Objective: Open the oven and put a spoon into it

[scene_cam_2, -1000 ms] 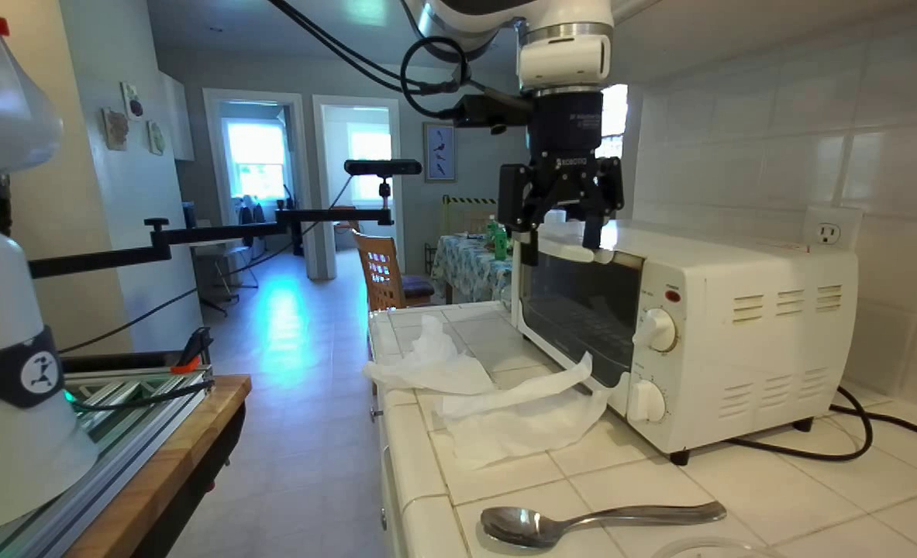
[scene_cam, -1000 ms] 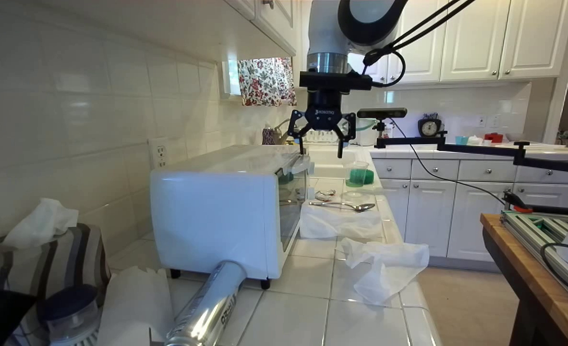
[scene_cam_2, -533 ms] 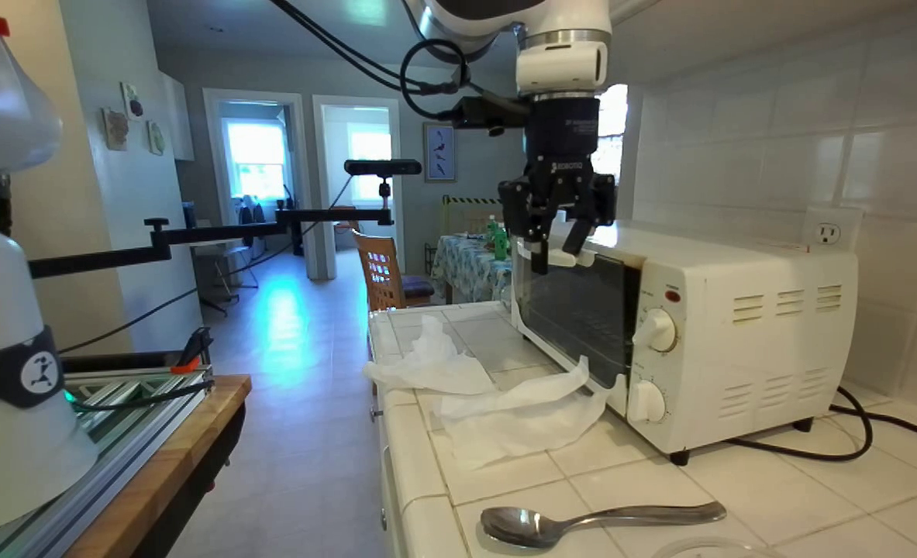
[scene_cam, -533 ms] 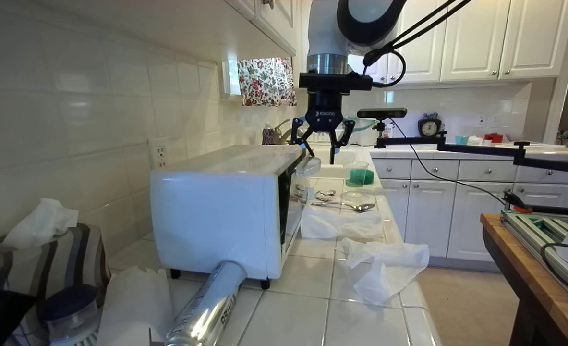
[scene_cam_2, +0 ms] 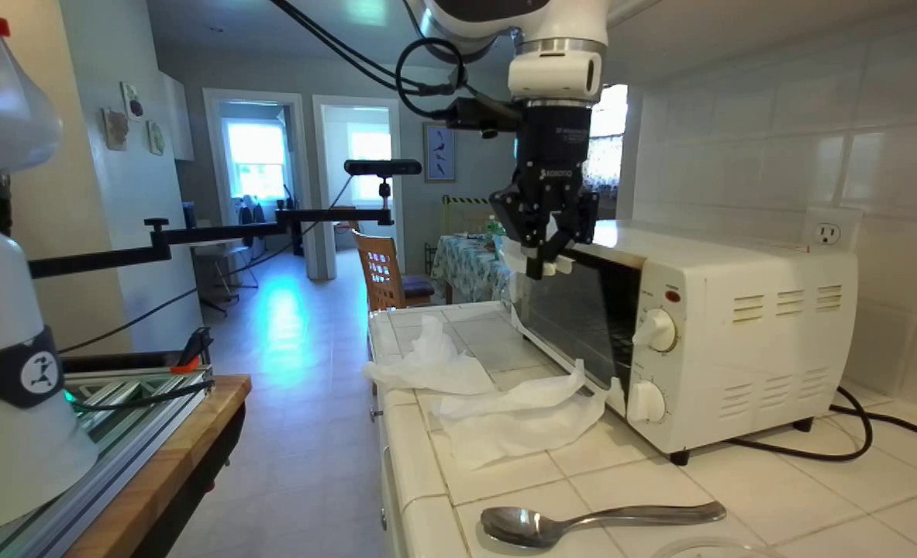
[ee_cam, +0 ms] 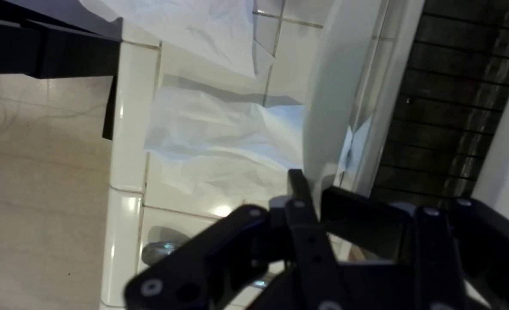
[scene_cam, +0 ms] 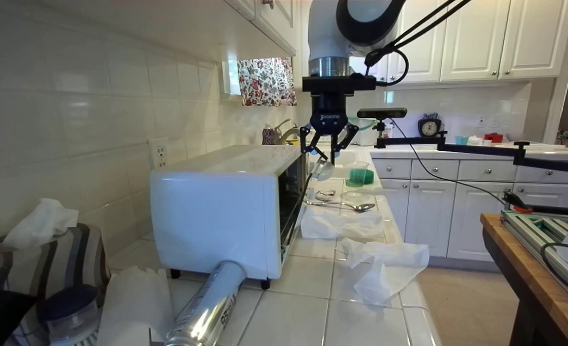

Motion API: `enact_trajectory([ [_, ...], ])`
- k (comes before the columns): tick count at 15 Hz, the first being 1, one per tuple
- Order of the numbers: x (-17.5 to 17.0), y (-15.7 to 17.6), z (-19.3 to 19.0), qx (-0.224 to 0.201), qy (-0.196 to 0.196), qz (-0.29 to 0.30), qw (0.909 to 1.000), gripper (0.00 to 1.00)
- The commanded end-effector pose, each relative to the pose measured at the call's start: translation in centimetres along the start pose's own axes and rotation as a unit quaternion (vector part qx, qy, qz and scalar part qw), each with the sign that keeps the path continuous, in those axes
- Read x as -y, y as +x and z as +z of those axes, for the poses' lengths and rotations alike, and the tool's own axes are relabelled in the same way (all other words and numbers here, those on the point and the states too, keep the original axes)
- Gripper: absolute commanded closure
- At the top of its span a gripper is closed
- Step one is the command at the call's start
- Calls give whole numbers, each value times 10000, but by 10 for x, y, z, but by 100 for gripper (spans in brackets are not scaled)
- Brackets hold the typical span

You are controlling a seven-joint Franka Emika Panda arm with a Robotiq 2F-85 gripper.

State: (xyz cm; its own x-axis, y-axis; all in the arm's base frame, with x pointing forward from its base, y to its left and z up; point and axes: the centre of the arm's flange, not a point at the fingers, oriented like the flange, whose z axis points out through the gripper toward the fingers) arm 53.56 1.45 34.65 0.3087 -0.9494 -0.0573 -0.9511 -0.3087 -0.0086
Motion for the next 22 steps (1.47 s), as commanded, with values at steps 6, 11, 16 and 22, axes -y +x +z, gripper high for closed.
enact_trajectory([
  [6, -4, -7, 23, 353, -692, -59, 9970, 100],
  [11, -7, -11, 32, 462, -1080, -66, 9931, 100],
  [16, -10, -16, 45, 596, -1553, -96, 9860, 100],
  [22, -13, -14, 52, 717, -1977, -86, 9776, 100],
])
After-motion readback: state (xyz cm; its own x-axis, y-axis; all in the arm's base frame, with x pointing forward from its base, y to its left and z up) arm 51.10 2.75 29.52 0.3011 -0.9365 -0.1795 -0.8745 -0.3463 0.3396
